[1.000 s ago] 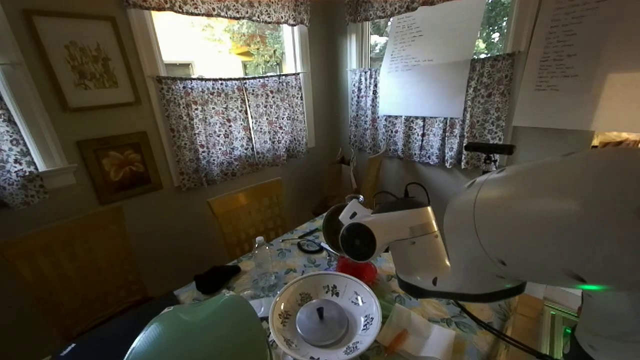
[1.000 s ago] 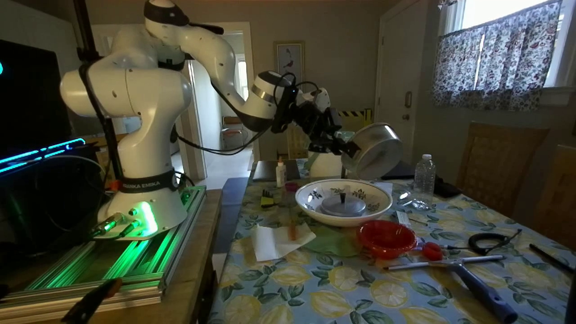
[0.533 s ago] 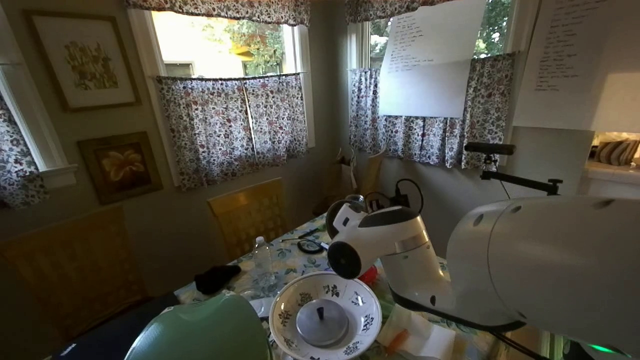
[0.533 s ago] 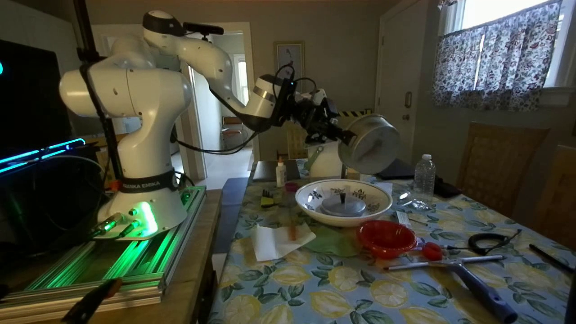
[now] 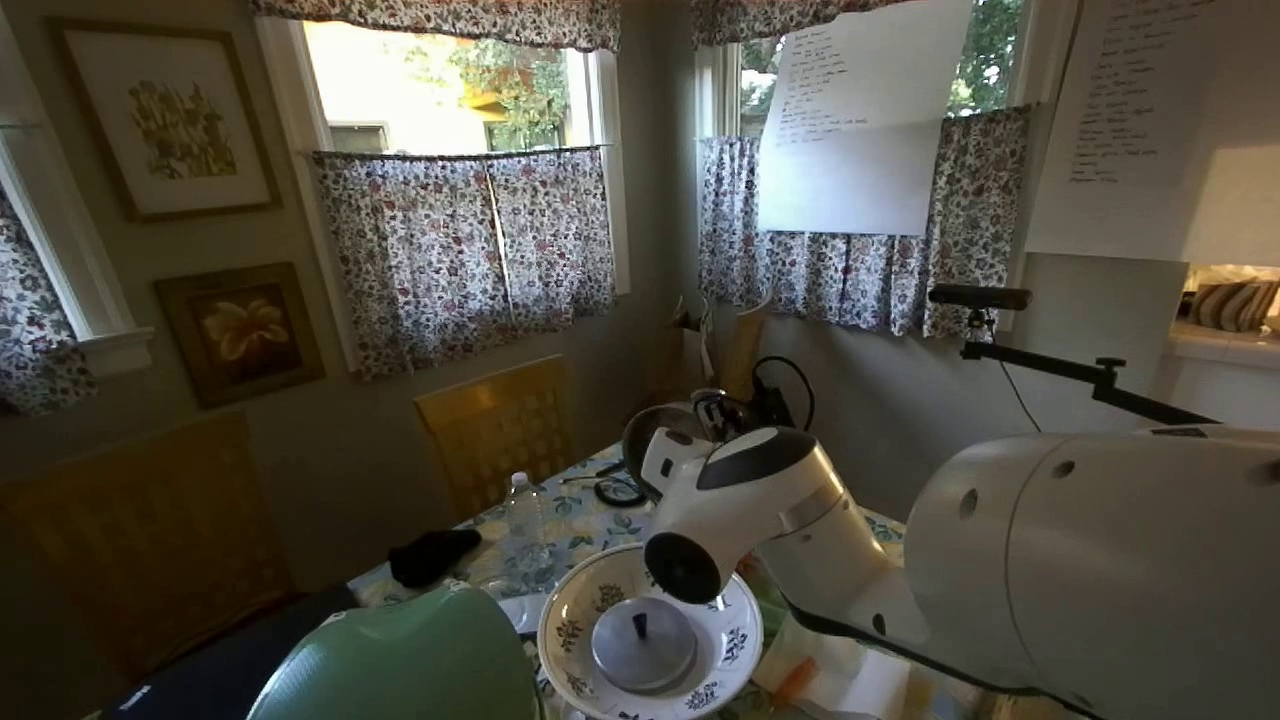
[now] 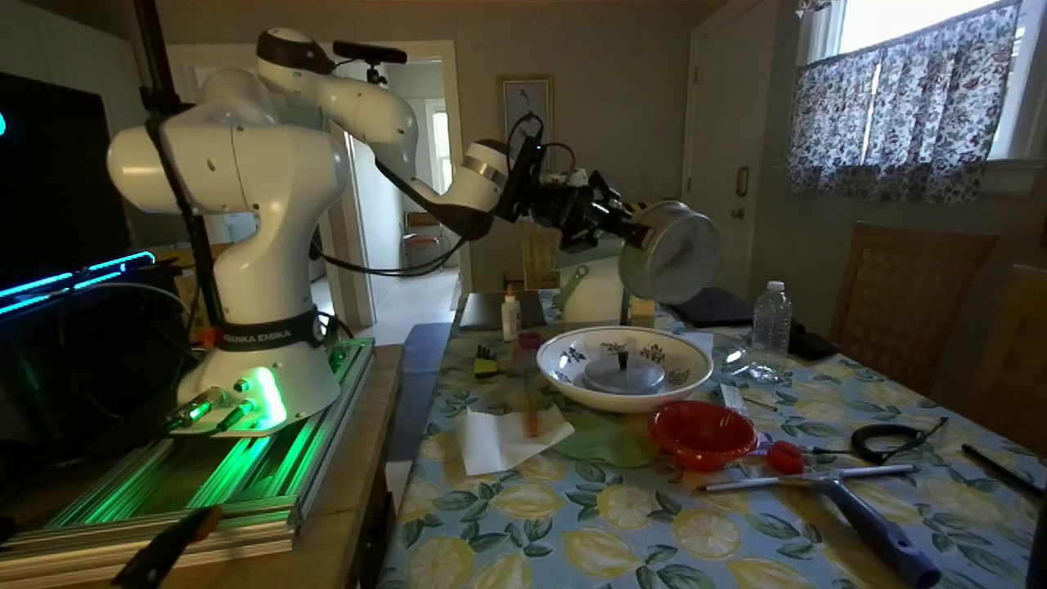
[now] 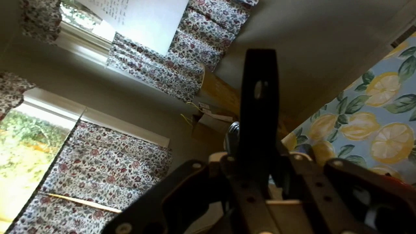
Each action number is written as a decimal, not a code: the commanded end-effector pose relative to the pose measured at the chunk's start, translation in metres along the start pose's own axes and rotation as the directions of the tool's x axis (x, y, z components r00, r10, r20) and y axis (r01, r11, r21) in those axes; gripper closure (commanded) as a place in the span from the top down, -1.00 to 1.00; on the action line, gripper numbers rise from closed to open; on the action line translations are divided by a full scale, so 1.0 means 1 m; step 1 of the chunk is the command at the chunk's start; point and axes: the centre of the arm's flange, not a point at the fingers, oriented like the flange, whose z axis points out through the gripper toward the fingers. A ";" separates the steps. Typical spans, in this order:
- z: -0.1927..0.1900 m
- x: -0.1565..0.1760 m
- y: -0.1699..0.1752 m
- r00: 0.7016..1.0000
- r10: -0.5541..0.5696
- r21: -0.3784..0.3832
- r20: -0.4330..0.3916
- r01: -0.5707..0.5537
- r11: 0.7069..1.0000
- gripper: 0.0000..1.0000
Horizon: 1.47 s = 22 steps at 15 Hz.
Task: Pick up the pot from the table and pour it's contents in the bowl
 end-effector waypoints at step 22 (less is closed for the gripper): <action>-0.044 0.023 -0.033 0.960 -0.168 -0.627 0.224 0.274 0.729 -0.88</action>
